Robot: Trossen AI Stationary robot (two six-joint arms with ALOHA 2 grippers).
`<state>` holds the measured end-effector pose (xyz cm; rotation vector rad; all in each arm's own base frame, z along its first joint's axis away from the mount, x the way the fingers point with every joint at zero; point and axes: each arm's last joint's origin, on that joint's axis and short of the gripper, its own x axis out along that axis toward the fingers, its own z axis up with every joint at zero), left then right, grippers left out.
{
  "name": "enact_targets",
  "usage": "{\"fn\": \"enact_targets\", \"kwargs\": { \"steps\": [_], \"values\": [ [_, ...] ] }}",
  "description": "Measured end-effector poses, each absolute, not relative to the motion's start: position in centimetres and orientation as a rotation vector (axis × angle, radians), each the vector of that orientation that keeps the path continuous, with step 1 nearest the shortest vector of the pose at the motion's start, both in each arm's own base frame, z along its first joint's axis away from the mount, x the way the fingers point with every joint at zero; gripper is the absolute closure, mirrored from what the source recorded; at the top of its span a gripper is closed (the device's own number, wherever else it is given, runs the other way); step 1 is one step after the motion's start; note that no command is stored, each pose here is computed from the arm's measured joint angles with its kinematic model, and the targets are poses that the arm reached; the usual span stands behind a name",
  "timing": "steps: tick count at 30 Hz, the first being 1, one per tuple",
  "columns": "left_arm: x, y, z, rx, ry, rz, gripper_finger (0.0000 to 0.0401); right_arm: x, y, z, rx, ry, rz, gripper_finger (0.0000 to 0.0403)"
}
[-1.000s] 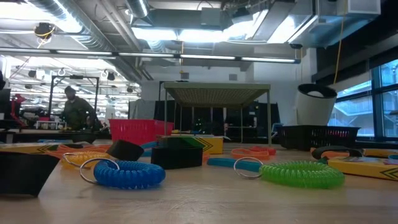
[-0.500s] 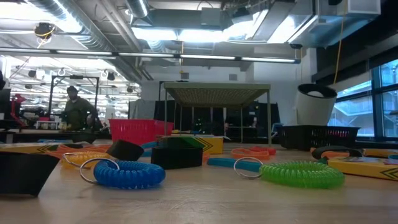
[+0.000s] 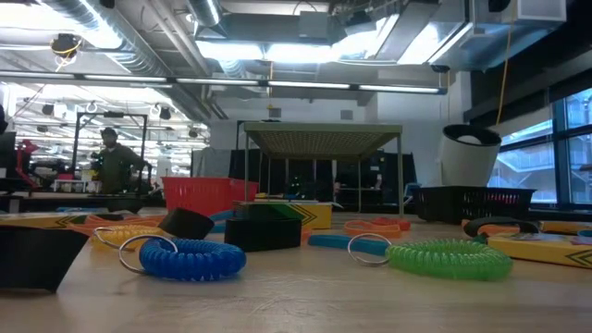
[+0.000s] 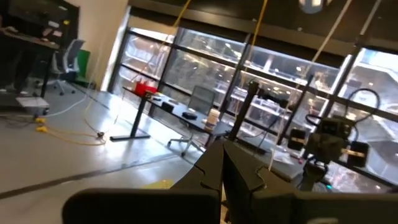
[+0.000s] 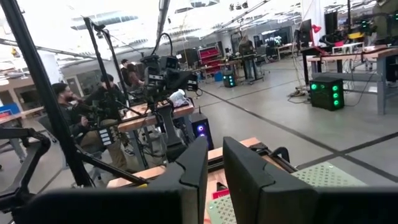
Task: Pick & Place Office Desk Supplies
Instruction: Put the orange rubber band into the black bin
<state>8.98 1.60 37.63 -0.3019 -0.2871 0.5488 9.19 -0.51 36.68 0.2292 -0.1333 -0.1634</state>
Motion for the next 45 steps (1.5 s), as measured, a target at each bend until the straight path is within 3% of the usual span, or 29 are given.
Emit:
{"fn": "enact_targets", "kwargs": {
  "steps": [10, 20, 28, 38, 45],
  "values": [
    [10.5, 1.4, 36.3, -0.229, -0.117, 0.472, 0.0383, 10.1, -0.3, 37.1, 0.201, -0.018, -0.099, 0.0350],
    [11.7, 1.5, 35.0, -0.172, 0.020, 0.555, 0.0333, 12.4, -0.3, 40.1, 0.194, 0.563, -0.148, 0.0383],
    [11.5, 1.6, 35.0, -0.171, 0.020, 0.565, 0.0310, 16.4, 0.3, 35.2, 0.302, 1.022, -0.158, 0.0373],
    [11.5, 1.5, 33.8, -0.213, 0.120, 0.577, 0.0303, 19.7, 1.3, 30.5, 0.447, 1.126, -0.277, 0.0299],
    [11.0, 1.5, 33.6, -0.198, 0.138, 0.552, 0.0303, 20.3, 2.8, 25.4, 0.561, 1.092, -0.300, 0.0293]
  ]
}}
